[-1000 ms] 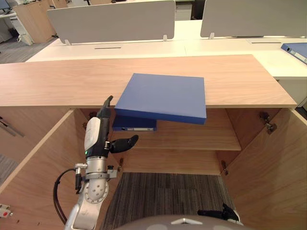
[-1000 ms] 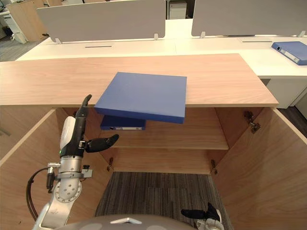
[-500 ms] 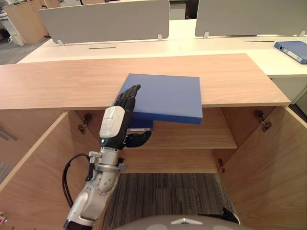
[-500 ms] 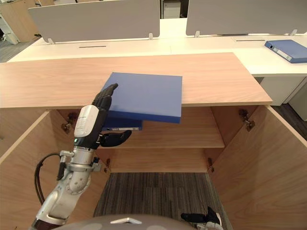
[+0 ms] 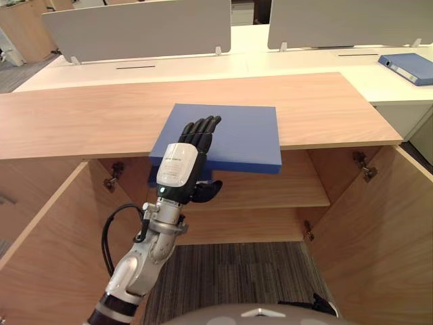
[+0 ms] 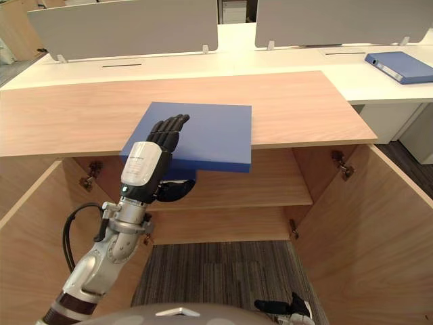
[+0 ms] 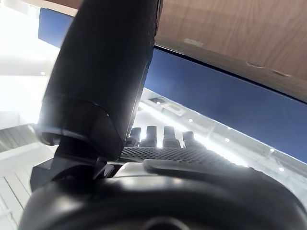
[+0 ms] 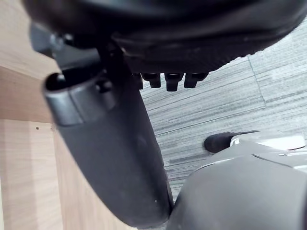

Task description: Walk over to the cabinet, pick up the folder, carry it to the office cabinet, place the folder inside the office cabinet, then close the office cabinet door

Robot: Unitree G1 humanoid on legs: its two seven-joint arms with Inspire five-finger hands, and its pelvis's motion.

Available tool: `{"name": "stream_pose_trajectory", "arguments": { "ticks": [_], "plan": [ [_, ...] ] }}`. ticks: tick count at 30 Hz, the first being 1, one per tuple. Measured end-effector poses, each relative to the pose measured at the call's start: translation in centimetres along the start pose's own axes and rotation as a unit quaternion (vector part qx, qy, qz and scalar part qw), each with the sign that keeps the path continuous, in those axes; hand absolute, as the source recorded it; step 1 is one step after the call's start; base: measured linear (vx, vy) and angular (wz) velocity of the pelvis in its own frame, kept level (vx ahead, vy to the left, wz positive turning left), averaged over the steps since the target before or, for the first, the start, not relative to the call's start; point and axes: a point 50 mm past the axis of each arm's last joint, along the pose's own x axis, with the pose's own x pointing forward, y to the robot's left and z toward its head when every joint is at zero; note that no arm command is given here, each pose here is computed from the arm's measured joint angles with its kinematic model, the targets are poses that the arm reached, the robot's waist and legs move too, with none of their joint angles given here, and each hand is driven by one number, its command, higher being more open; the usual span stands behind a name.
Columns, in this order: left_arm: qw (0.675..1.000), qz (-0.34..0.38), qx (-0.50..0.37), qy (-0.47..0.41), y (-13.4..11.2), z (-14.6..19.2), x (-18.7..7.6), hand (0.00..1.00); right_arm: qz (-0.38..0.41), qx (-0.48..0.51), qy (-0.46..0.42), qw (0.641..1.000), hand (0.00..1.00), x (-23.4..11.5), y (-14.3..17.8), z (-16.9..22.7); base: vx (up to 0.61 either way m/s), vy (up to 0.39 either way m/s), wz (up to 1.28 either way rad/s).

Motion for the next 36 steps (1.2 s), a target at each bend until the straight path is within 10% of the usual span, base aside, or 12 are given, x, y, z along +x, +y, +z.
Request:
{"name": "stream_pose_trajectory", "arguments": {
  "ticks": [7, 8, 28, 36],
  "plan": [
    [0.998, -0.018, 0.058, 0.006, -0.8, -1.4, 1.4, 1.0, 0.005, 0.002, 0.001, 1.0, 1.0, 0.0, 0.1, 0.0, -0.01, -0.01, -0.01],
    [0.998, -0.022, 0.066, 0.013, -1.0, -1.8, 1.6, 0.0, 0.006, 0.003, 0.003, 1.0, 1.0, 0.0, 0.1, 0.0, -0.02, -0.025, -0.04],
    [0.993, 0.033, 0.115, 0.001, 0.9, -2.5, 4.4, 0.0, 0.006, 0.033, 0.001, 0.999, 1.0, 0.1, 0.2, 0.4, -0.02, -0.012, -0.02],
    [0.987, 0.145, -0.073, 0.017, 3.5, 1.4, 2.3, 0.0, 0.013, 0.057, -0.052, 0.997, 1.0, -0.3, 1.2, 2.2, 0.0, -0.019, -0.08]
  ]
}}
